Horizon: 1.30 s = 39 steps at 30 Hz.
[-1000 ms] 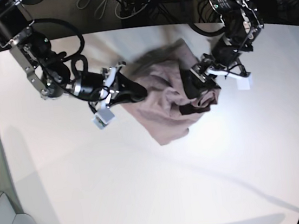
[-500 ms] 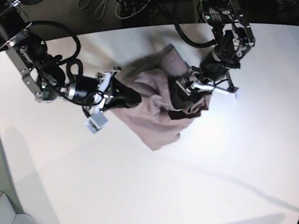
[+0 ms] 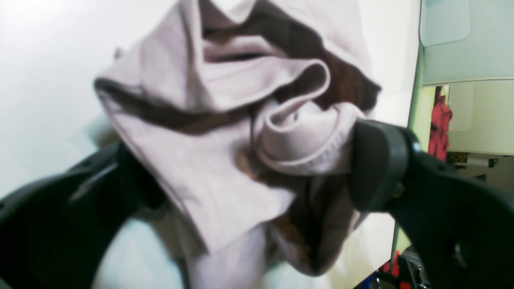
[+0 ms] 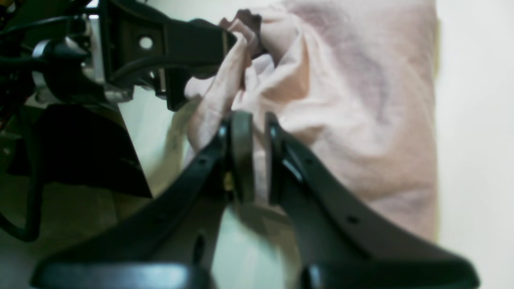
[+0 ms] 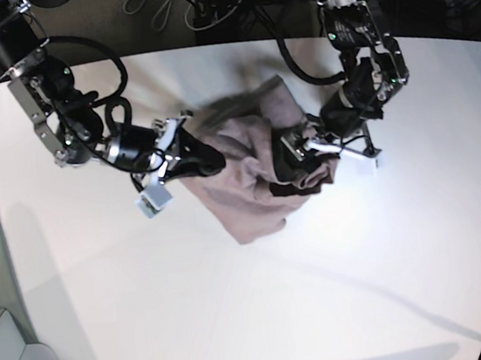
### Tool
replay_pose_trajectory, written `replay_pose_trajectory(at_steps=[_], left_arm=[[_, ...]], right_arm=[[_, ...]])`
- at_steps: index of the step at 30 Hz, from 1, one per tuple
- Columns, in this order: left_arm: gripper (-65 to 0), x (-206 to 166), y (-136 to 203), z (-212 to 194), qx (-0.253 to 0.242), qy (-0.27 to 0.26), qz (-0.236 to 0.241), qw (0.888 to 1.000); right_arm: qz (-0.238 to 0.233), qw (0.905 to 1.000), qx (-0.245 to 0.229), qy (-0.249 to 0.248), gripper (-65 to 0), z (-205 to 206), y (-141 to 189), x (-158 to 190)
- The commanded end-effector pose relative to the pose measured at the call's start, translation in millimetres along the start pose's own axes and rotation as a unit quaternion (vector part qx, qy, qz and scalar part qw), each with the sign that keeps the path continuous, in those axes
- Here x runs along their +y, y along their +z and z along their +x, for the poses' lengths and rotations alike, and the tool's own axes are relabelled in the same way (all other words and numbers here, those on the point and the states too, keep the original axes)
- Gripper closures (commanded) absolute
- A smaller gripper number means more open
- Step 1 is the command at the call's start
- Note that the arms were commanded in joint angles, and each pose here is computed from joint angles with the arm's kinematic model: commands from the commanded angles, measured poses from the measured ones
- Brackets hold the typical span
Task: Layout the t-shirt on the table in an organized manner, then fold the t-shirt properly
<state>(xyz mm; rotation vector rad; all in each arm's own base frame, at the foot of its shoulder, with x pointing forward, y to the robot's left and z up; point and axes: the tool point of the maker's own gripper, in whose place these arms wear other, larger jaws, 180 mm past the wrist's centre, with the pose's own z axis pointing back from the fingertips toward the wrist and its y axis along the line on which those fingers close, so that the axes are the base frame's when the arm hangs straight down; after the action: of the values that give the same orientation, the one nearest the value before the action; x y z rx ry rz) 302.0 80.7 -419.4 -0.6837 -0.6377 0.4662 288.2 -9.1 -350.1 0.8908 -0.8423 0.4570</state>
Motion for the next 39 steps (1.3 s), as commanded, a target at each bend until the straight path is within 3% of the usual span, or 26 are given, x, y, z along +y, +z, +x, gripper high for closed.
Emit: replay_pose_trajectory(at_steps=[1, 6, 7, 8, 11, 17, 19, 22, 26, 33, 37, 39], left_arm=[[-63.4, 25, 3, -26, 0.051, -0.001, 0.054, 0.997], [-12.5, 25, 3, -26, 0.051, 0.0, 0.055, 0.997], [-3.8, 24, 2, -27, 0.054, -0.001, 0.054, 0.997], [0.0, 23, 0, -26, 0.055, -0.002, 0.052, 0.997], [-5.2, 22, -1, -20, 0.062, -0.036, 0.061, 0.996], [-5.3, 22, -4, -10, 0.081, -0.132, 0.092, 0.984], [-5.3, 19, -7, -4, 0.09, -0.18, 0.101, 0.974], [-5.3, 10, -13, 0, 0.111, -0.272, 0.109, 0.95], [-5.3, -4, -21, 19, 0.122, -0.413, 0.13, 0.893], [-5.3, -52, -39, 54, 0.097, -0.619, 0.161, 0.763], [-5.3, -96, -56, 52, 0.078, -0.718, 0.155, 0.674], [-5.3, -116, -66, 45, 0.065, -0.751, 0.135, 0.643]], right_arm=[[0.008, 0.9996, -0.027, 0.008, -4.7, 19, 2, 2], [0.008, 0.9996, -0.026, 0.008, -4.7, 18, 2, 2], [0.008, 0.9996, -0.026, 0.008, -4.7, 18, 2, 2], [0.008, 0.9996, -0.026, 0.008, -4.7, 18, 2, 2], [0.003, 0.9995, -0.03, 0.007, -4.7, 20, 5, -1], [-0.004, 0.9993, -0.036, 0.006, -4.7, 23, 8, -5], [-0.004, 0.9994, -0.035, 0.004, -4.7, 21, 9, -5], [-0.022, 0.9987, -0.045, -0.006, -4.7, 20, 19, -14], [-0.067, 0.9947, -0.076, -0.019, -4.7, 30, 45, -38], [-0.154, 0.9794, -0.122, -0.046, -4.7, 33, 101, -81], [-0.164, 0.9771, -0.128, -0.044, -4.7, 26, 121, -84], [-0.171, 0.9756, -0.13, -0.045, -4.7, 21, 129, -84]])
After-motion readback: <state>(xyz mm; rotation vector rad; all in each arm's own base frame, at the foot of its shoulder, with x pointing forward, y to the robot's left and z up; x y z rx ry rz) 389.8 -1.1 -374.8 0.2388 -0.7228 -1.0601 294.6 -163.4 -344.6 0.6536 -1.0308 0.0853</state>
